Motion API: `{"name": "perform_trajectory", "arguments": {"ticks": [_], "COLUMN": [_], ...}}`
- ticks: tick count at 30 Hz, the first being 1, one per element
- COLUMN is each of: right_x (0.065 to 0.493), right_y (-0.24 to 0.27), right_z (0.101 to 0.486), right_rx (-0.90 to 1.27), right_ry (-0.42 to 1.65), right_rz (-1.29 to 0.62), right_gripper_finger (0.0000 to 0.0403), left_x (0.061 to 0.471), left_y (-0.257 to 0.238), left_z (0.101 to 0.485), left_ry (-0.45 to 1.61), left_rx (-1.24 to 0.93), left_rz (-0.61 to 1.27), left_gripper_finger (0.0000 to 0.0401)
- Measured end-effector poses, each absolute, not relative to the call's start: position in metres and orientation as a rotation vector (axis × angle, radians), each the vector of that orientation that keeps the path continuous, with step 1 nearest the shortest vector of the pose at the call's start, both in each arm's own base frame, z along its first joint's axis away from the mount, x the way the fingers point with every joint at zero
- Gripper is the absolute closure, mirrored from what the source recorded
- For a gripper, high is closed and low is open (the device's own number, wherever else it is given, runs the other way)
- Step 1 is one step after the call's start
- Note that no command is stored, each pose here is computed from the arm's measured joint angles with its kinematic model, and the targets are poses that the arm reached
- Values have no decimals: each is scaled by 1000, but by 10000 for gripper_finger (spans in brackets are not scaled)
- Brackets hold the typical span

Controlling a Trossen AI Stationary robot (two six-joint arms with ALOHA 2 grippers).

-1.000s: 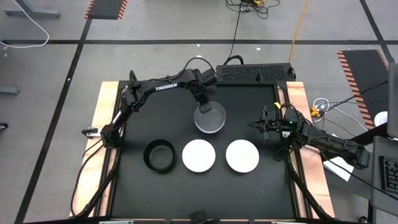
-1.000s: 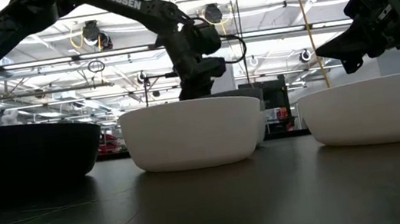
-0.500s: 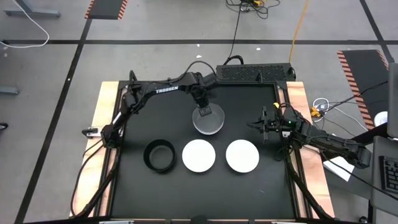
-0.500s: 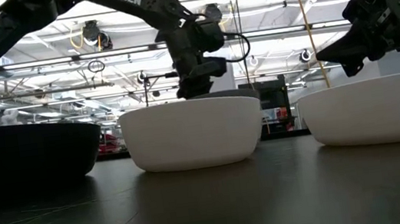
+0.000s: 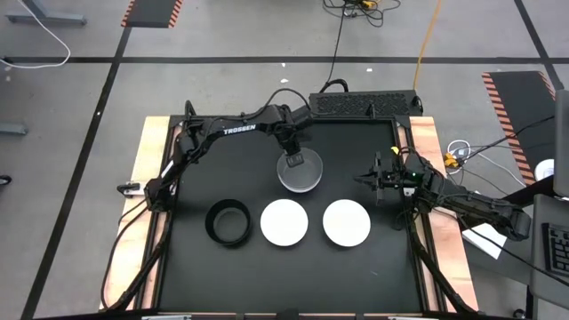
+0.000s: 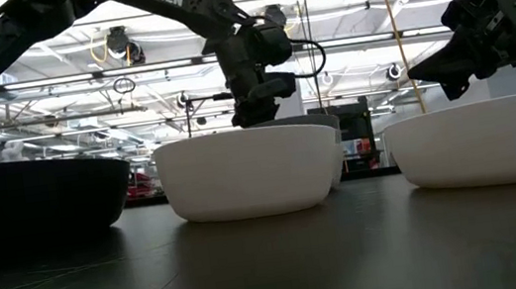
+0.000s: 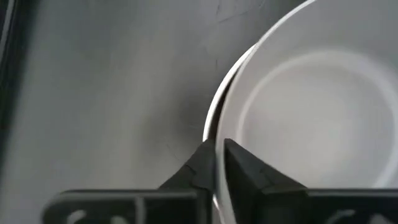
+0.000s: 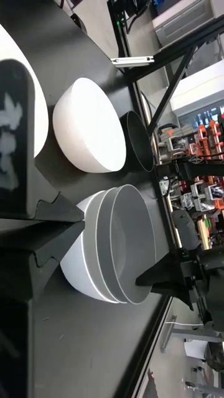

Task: Nest bowls inside each other
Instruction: Stack the grey bowl on top of the light grey bowl

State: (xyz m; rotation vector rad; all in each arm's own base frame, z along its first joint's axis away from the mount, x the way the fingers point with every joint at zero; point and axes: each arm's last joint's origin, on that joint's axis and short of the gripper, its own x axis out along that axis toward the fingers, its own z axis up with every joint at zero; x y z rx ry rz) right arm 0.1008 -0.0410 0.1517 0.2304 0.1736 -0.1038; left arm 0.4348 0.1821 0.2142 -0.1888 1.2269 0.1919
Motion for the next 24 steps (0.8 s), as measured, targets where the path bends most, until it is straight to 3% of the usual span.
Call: {"name": "perform_trajectory", "arguments": {"ticks": [11, 19, 24], "right_x": [101, 101, 101], "right_y": [-41, -41, -41], "right_z": [152, 152, 152], "right_rx": [230, 234, 234], "right_ry": [174, 174, 173], "right_rz": [-104, -104, -104], "right_gripper_finger": [403, 403, 403], "left_x": [438, 436, 428], "left_y": [175, 176, 177], "left_z": [220, 225, 254], "left_ry": [1195, 1182, 1113], "left_rx": [-174, -164, -133], "left_rz": [143, 140, 148], "left_gripper_finger": [219, 146, 107]}}
